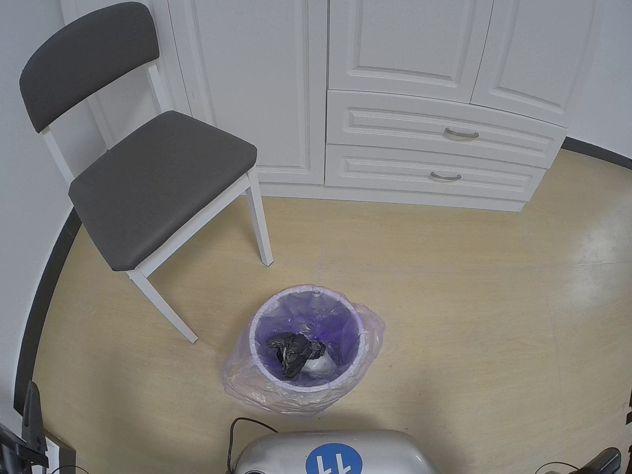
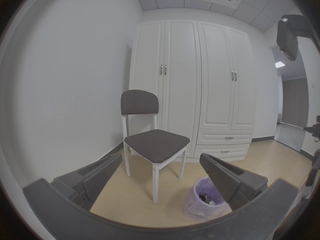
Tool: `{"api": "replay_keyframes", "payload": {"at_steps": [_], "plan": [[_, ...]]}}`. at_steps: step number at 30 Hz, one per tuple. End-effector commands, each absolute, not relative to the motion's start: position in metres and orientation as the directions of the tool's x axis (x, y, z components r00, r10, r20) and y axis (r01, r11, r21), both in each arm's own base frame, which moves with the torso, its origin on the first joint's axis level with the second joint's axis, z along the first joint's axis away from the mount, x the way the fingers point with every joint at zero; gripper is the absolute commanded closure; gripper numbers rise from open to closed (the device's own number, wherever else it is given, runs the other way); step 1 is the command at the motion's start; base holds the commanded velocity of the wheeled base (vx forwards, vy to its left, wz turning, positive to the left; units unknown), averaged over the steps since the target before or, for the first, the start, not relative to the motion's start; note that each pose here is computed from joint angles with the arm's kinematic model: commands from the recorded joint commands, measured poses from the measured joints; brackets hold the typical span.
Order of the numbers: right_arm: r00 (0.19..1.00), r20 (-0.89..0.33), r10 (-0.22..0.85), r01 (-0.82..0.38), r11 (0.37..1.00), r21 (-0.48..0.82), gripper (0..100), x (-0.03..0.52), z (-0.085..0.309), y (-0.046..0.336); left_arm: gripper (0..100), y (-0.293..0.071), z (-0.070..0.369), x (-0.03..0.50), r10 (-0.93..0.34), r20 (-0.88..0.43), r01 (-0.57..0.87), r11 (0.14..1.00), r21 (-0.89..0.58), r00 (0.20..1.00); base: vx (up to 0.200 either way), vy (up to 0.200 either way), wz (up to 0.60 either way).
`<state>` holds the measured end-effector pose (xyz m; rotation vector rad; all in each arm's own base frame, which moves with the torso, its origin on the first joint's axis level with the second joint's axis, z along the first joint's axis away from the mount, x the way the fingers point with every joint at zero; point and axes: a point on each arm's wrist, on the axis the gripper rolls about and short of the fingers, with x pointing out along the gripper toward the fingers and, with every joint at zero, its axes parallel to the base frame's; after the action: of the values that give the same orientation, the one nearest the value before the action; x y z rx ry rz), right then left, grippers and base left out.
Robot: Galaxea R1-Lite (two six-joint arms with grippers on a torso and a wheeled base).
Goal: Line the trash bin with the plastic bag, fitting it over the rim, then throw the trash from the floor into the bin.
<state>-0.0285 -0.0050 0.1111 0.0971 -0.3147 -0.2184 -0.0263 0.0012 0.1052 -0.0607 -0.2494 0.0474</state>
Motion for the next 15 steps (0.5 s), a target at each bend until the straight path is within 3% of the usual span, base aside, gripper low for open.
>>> {"api": "replay_keyframes", "payload": {"at_steps": [1, 6, 15], "plan": [[0.952, 0.223, -0.209, 0.194, 0.977, 0.087, 0, -0.026, 0.099, -0.005, 0, 0.001, 0.097, -0.025, 0.057, 0.207, -0.045, 0.997, -0.063, 0.977, 0.000, 0.000, 0.00], [0.974, 0.079, -0.210, 0.207, 0.977, 0.048, 0, -0.024, 0.084, -0.005, 0, 0.001, 0.087, -0.024, 0.064, 0.115, -0.057, 0.996, -0.064, 0.991, 0.000, 0.000, 0.00], [0.976, 0.070, -0.207, 0.205, 0.978, 0.035, 0, -0.024, 0.083, -0.005, 0, 0.003, 0.082, -0.023, 0.121, 0.065, -0.116, 0.991, -0.072, 0.991, 0.000, 0.000, 0.00]]}}
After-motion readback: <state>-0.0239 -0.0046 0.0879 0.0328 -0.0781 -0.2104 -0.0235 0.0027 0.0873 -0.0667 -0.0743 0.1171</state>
